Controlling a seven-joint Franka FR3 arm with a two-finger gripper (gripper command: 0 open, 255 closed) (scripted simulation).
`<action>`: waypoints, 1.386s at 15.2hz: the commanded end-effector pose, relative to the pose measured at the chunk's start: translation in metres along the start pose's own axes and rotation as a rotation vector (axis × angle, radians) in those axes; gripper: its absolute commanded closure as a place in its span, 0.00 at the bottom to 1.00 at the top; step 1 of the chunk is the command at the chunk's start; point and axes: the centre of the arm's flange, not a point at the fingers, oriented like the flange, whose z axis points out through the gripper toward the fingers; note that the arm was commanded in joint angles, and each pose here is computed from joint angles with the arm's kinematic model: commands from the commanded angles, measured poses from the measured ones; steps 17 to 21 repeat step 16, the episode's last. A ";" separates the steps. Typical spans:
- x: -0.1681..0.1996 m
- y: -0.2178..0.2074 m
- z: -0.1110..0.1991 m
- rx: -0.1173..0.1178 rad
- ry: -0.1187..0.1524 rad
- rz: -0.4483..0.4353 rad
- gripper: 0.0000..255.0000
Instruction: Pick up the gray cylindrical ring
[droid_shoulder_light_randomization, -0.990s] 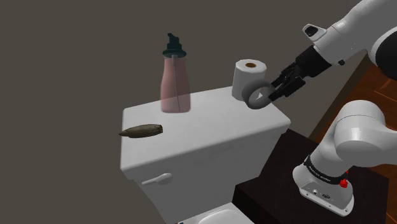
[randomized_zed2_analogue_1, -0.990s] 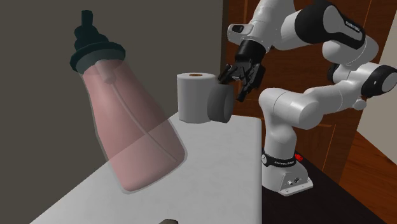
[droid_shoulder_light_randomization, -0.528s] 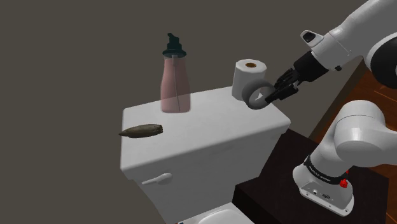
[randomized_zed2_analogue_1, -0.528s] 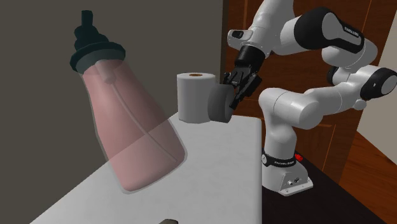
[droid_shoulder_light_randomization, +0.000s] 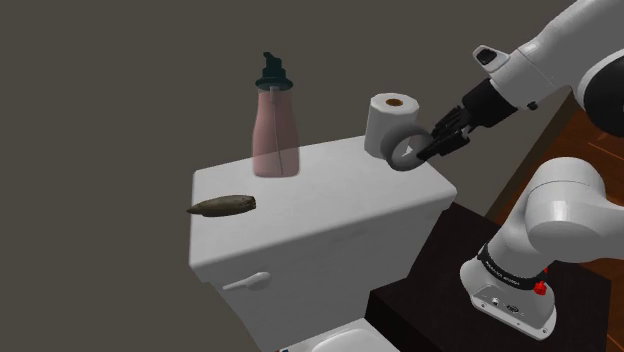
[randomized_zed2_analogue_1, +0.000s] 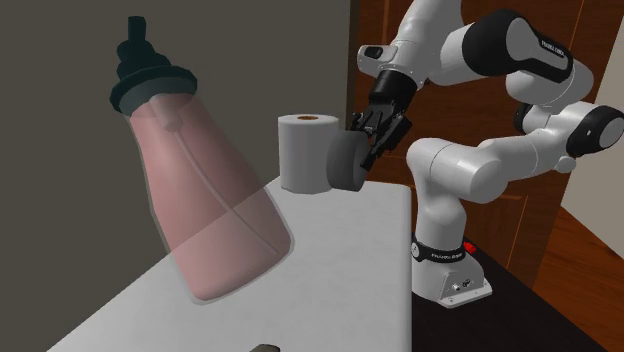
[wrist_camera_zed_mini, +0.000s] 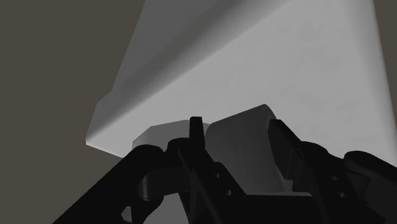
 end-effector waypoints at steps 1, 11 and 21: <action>0.004 0.000 -0.006 0.000 0.000 0.000 1.00; 0.033 -0.004 -0.050 0.000 0.000 0.000 1.00; 0.042 -0.005 -0.064 0.000 0.000 0.000 1.00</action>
